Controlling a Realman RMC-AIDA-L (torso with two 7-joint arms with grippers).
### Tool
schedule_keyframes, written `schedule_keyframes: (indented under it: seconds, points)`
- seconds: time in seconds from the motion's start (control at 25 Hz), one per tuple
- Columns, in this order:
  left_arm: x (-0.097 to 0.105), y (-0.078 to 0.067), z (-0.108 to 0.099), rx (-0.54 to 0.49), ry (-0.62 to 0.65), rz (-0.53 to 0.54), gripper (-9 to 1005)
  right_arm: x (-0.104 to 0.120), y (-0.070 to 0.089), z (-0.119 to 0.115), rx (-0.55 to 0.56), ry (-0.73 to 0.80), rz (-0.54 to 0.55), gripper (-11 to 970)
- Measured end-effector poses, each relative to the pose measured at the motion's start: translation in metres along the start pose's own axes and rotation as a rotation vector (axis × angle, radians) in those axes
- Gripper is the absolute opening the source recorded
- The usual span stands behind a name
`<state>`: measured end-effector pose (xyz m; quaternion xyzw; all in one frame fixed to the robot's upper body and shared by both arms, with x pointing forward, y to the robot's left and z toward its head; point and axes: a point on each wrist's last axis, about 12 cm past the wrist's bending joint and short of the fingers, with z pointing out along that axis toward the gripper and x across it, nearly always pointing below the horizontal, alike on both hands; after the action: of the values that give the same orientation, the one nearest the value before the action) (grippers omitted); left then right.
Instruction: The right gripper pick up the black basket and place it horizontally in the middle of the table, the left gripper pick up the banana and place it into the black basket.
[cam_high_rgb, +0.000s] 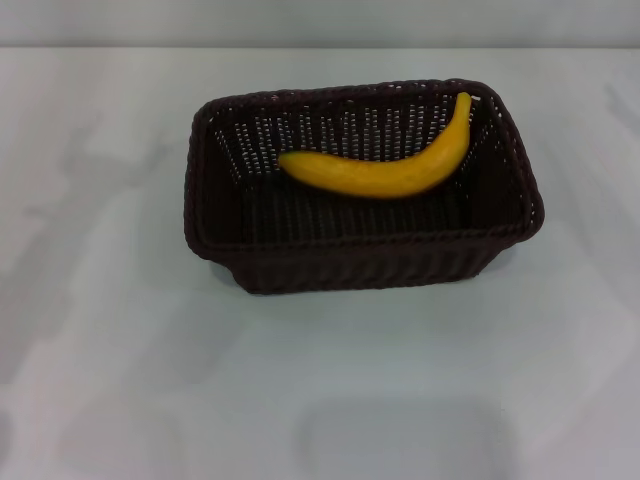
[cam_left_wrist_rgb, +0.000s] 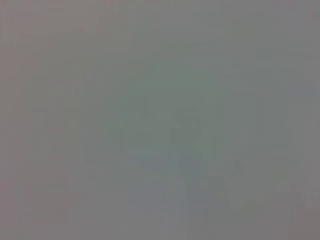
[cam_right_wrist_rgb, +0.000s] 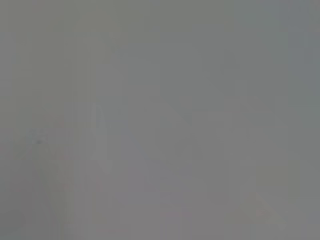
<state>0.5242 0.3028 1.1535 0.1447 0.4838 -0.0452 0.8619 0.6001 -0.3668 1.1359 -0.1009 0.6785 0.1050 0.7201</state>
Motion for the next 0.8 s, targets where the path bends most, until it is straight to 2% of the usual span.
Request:
schedule_keyframes:
  seconds: [0.28,0.64,0.8]
  points:
    - [0.010,0.035,0.000,-0.137,0.114,0.048,886,0.000,-0.001,0.000,0.009,-0.005,0.006,824]
    - [0.020,0.060,-0.004,-0.239,0.225,0.076,886,0.006,-0.004,-0.005,0.034,-0.011,0.052,824]
    - [0.026,0.065,-0.007,-0.258,0.299,0.096,886,0.010,-0.003,-0.007,0.030,-0.006,0.064,824]
